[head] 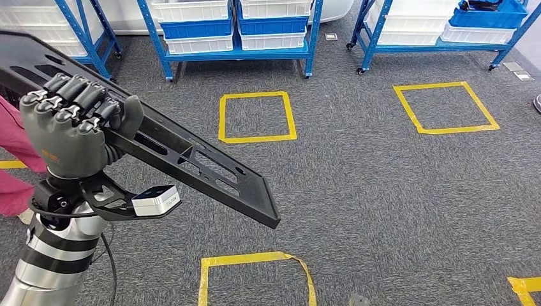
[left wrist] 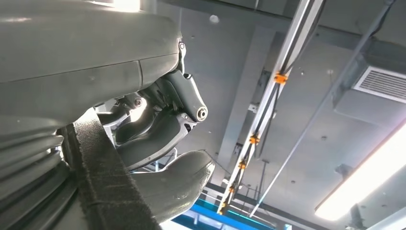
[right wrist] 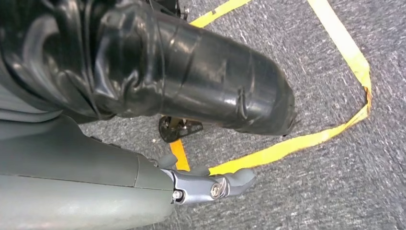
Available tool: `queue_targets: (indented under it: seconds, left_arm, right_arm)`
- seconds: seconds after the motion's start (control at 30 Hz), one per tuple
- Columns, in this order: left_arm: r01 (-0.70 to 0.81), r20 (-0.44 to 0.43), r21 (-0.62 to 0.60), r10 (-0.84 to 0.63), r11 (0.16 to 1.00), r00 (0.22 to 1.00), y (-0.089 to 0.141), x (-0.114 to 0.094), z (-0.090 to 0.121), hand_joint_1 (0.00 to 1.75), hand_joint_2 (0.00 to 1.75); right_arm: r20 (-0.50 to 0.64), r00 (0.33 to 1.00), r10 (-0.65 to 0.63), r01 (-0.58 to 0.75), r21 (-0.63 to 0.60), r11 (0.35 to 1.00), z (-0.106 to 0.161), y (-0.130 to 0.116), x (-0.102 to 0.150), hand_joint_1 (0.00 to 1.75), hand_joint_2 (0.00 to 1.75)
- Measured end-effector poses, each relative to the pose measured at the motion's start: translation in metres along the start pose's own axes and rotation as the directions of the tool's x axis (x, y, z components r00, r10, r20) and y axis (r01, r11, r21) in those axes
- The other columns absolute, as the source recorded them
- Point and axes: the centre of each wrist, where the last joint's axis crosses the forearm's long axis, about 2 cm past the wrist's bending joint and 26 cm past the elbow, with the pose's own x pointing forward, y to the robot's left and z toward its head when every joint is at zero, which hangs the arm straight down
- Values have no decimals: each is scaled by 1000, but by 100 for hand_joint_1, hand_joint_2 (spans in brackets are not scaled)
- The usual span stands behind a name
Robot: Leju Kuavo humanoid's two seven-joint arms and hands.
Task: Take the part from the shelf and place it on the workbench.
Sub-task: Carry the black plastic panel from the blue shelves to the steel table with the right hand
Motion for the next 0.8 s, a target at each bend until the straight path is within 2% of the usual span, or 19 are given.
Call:
queue_targets:
  seconds: [0.8]
  left_arm:
    - [2, 6, -9, -2, 1000, 1000, 0, 0, 3, 175, 175]
  right_arm:
    - [41, 998, 38, -39, 16, 999, -1, 0, 1, 0, 0]
